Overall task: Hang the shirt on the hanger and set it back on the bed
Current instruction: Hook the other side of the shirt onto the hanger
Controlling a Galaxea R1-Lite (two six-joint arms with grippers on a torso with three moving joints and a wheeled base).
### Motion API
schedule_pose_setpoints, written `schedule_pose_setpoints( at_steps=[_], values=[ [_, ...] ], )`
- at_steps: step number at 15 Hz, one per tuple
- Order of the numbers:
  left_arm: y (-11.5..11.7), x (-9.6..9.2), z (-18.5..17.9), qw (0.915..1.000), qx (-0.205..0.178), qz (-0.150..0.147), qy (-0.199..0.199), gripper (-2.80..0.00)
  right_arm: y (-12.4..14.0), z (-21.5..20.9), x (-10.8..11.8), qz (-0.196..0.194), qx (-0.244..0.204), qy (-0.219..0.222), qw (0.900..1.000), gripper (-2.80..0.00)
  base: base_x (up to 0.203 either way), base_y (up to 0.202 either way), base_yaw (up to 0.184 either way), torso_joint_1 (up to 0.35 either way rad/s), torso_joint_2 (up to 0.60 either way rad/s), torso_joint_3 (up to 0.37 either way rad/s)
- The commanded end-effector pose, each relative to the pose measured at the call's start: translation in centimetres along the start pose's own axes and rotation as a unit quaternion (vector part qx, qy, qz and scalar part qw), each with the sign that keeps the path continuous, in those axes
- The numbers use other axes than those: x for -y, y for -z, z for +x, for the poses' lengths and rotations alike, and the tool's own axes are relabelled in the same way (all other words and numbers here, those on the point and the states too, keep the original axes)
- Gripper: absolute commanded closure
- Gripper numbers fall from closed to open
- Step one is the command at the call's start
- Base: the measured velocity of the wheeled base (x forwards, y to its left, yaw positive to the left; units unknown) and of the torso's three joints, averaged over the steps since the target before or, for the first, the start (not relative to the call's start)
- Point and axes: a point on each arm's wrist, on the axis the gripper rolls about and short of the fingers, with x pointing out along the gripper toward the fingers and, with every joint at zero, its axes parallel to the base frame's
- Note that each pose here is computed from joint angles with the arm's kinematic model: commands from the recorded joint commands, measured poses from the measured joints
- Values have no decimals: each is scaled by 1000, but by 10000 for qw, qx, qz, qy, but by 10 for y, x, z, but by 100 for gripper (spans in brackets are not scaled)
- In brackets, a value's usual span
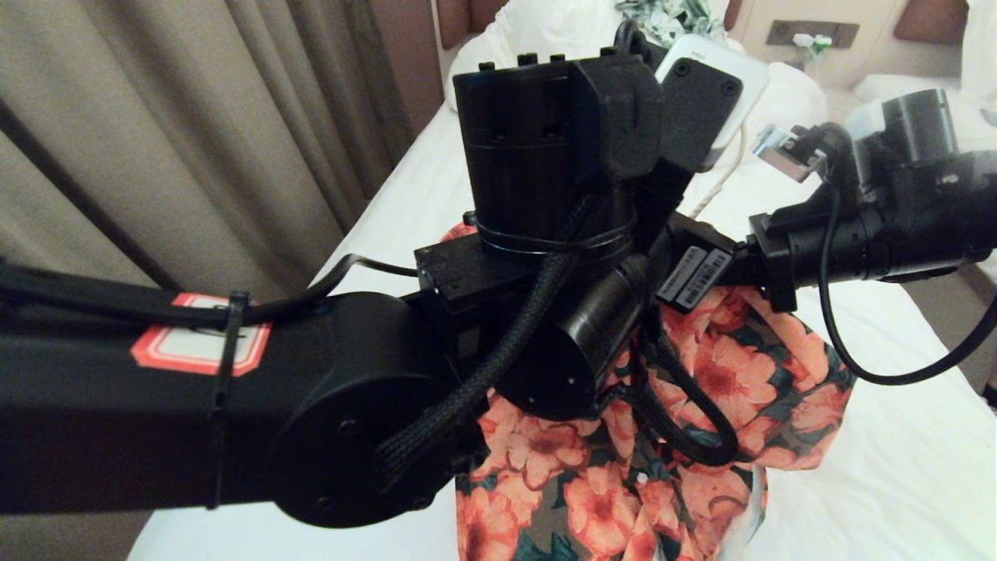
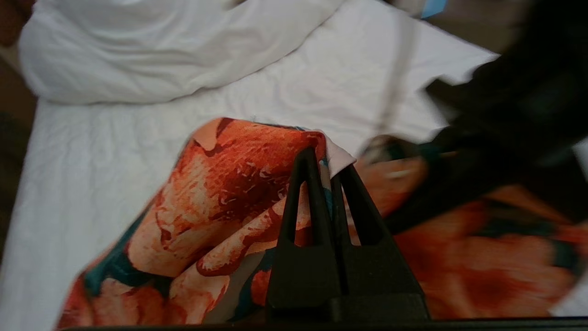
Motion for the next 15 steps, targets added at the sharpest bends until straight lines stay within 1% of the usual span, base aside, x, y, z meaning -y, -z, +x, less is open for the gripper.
schedule_pose_setpoints(
  at_steps=[1,3,6,8,12,15],
  values=[
    [-4,16,-7,9997,62,-1,216,0,1,11,5,-3,19,-186,9998,0,0,0,0,0,0,0],
    [-8,33,-17,9988,118,-43,469,0,2,14,9,8,29,-232,9997,0,0,0,0,0,0,0],
    [-1,56,-13,9978,49,28,666,0,1,13,10,-10,89,-305,9995,0,0,0,0,0,0,0],
    [11,68,-8,9971,-62,110,757,0,0,10,11,-14,138,-329,9994,0,0,0,0,0,0,0],
    [27,77,-5,9960,-261,105,846,0,-5,6,9,-90,209,-337,9992,0,0,0,0,0,0,0],
    [33,79,-6,9954,-340,151,885,0,-7,5,8,-111,230,-343,9991,0,0,0,0,0,0,0]
  ],
)
